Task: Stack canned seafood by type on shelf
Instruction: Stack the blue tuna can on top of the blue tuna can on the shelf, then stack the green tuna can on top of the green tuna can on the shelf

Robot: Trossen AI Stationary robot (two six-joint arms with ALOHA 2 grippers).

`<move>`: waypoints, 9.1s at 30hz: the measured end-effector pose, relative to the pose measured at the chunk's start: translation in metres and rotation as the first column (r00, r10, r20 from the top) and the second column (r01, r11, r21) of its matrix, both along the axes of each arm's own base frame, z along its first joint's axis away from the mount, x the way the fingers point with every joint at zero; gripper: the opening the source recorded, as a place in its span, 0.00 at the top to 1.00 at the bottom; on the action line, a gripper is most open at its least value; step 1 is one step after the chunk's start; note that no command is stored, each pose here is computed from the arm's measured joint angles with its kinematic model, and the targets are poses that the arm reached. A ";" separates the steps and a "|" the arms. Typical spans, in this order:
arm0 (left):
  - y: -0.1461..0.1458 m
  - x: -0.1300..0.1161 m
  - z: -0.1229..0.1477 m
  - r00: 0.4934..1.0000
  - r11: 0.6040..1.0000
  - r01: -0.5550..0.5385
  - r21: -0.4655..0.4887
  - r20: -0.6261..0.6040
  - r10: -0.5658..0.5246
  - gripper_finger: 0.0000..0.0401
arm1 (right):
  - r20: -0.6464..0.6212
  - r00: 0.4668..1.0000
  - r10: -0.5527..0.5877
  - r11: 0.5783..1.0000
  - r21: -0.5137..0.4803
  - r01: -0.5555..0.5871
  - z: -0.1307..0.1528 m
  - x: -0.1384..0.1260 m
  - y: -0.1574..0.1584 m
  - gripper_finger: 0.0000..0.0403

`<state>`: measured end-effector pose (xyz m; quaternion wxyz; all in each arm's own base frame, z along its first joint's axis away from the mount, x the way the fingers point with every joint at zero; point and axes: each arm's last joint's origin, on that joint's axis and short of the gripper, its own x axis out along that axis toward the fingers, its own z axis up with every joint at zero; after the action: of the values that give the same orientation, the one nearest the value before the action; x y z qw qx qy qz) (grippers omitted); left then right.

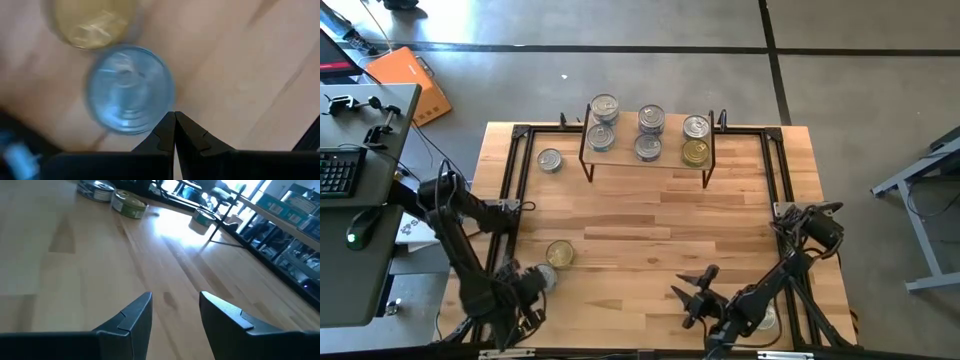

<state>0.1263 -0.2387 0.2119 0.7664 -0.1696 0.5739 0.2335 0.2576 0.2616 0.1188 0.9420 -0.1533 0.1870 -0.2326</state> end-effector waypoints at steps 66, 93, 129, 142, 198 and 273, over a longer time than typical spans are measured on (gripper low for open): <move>-0.006 0.088 -0.080 0.457 0.400 0.812 0.425 -0.037 -0.889 0.52 | -0.049 0.996 -0.080 0.989 0.120 0.085 -0.001 0.038 -0.036 0.61; 0.020 0.080 -0.119 0.670 0.518 0.533 0.669 0.039 -0.741 0.77 | -0.113 0.989 -0.090 0.974 0.199 0.112 -0.003 0.057 -0.058 0.61; 0.071 0.204 0.025 0.550 0.184 0.540 0.821 -0.179 -0.816 1.00 | -0.062 0.998 0.019 0.994 0.113 -0.012 -0.002 0.007 -0.006 0.61; 0.294 0.208 0.097 0.576 0.353 0.477 0.805 0.018 -0.817 1.00 | -0.067 0.998 -0.001 0.993 0.115 0.009 -0.002 0.009 -0.010 0.61; 0.076 0.130 0.011 0.625 0.691 0.385 0.611 0.378 -0.683 1.00 | -0.667 0.730 0.149 0.458 0.701 0.547 0.053 -0.127 0.028 0.86; 0.067 0.141 -0.005 0.604 0.758 0.248 0.603 0.516 -0.608 0.99 | -0.417 0.894 0.163 0.944 0.331 -0.017 0.056 -0.001 -0.024 0.84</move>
<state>0.2669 -0.1713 0.2066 0.9717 0.0964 0.1967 0.0879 0.2568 0.2381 0.1746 0.8976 -0.0562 0.4219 -0.1144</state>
